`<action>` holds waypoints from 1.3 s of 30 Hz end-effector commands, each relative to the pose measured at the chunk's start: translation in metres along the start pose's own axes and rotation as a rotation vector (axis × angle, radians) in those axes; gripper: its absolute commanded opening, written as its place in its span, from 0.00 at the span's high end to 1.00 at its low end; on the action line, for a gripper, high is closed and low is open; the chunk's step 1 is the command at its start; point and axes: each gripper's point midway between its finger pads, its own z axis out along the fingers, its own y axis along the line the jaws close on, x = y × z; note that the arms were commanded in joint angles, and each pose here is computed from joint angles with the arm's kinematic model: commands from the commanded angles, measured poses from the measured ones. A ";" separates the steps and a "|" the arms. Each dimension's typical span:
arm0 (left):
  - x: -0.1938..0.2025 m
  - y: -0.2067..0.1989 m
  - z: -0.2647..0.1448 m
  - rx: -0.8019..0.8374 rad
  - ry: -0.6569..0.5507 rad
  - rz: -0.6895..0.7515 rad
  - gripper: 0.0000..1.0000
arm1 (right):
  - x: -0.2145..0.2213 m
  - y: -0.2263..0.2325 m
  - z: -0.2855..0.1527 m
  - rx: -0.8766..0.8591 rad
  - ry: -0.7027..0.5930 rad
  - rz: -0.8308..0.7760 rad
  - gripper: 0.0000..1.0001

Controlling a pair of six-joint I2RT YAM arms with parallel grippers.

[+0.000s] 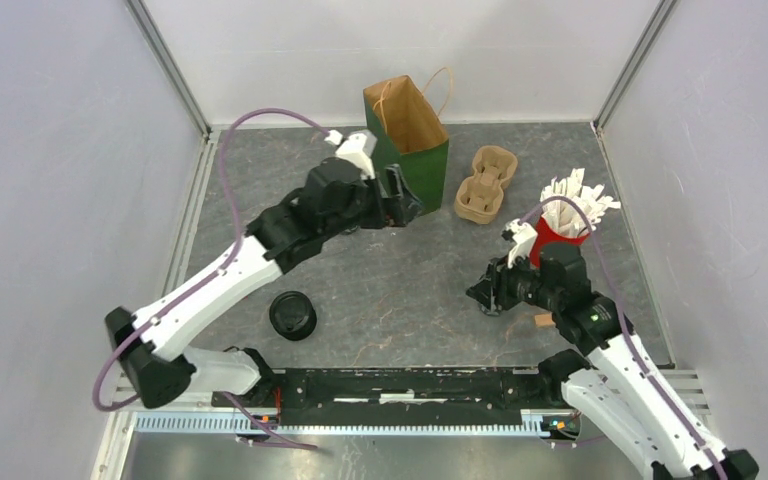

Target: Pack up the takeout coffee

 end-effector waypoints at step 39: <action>-0.020 0.222 -0.049 -0.476 0.026 -0.206 0.21 | 0.059 -0.065 0.048 0.466 0.266 -0.319 0.49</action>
